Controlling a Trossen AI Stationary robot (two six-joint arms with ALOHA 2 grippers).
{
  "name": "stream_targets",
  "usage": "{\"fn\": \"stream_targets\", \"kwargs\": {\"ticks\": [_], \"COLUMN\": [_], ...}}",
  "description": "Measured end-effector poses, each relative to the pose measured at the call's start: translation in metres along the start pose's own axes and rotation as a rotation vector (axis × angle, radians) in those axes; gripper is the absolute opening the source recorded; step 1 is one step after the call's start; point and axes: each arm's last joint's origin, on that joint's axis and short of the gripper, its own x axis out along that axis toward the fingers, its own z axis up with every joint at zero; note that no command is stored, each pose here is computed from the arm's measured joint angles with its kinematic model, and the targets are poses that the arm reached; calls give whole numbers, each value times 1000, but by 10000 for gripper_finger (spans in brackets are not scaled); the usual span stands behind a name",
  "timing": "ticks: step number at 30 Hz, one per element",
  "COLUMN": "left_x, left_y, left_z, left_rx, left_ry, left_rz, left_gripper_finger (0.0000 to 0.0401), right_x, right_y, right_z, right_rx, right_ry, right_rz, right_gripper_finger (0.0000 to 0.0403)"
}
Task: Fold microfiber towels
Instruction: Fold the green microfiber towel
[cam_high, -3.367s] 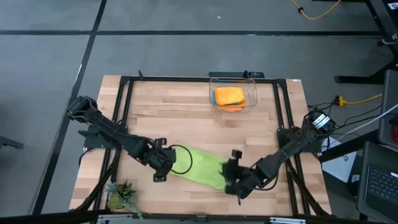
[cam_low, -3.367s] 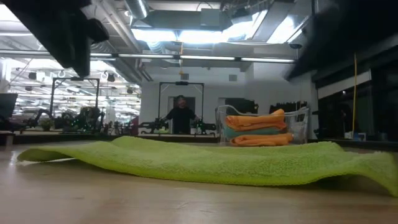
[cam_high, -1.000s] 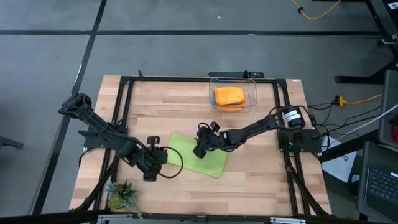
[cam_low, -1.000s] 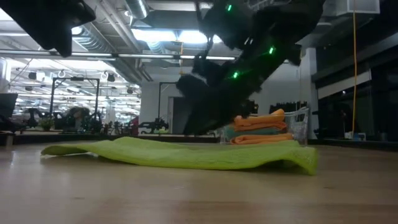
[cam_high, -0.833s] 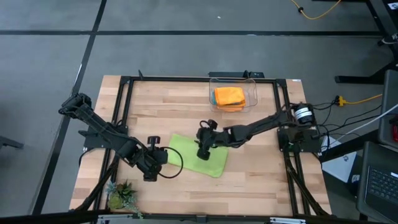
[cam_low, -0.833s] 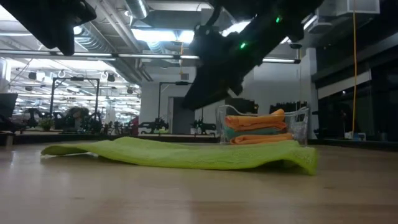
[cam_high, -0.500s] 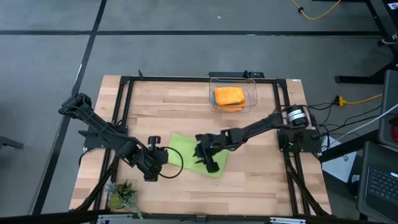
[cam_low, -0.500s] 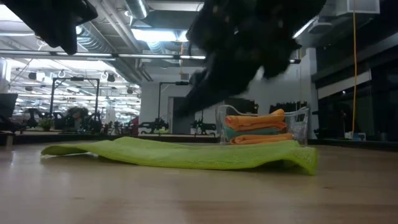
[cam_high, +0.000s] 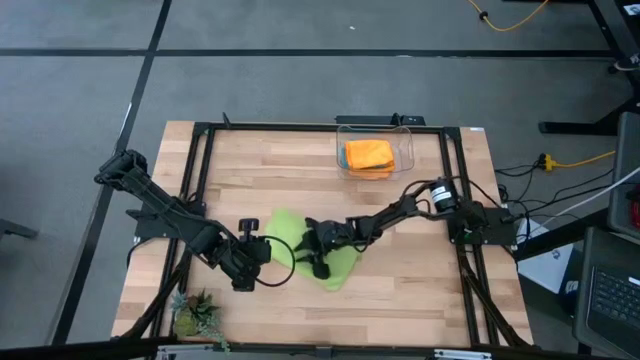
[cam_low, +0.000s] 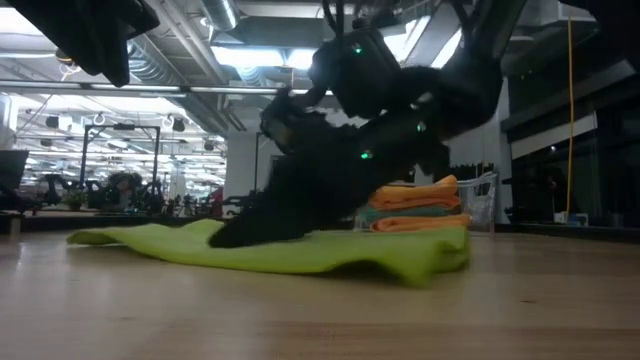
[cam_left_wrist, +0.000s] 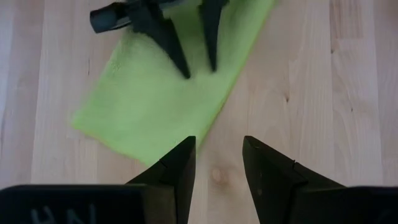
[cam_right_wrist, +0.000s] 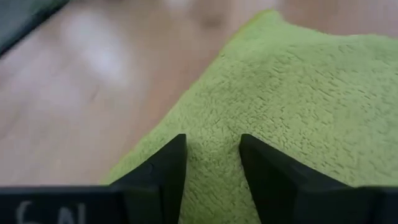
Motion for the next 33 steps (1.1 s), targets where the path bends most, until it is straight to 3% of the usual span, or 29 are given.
{"fn": "stream_targets", "kwargs": {"ticks": [3,7,10,12,15,19,24,29,33], "left_x": [0,0,0,0,0,0,0,-1,-2], "left_y": [0,0,0,0,0,0,-1,-4,-7], "left_z": [0,0,0,0,1,1,2,1,5], "left_rx": [-1,-6,-6,-7,-6,-9,-20,-54,-77], "left_ry": [-1,-5,-5,-7,-15,-23,-35,-39,-80], "left_rz": [0,-2,-2,2,14,12,4,-3,-32], "left_gripper_finger": [126,126,126,126,126,126,126,126,126], "right_x": [9,12,13,14,19,20,-4,-61,-117], "right_y": [4,13,24,33,42,48,57,62,67], "right_z": [-7,-14,-12,-6,8,40,89,118,124], "right_rx": [163,324,384,411,401,297,170,55,34], "right_ry": [-92,-225,-324,-377,-413,-441,-436,-173,74], "right_rz": [-143,-448,-675,-743,-736,-707,-505,-500,-526], "right_gripper_finger": [158,158,158,158,158,158,158,158,158]}}
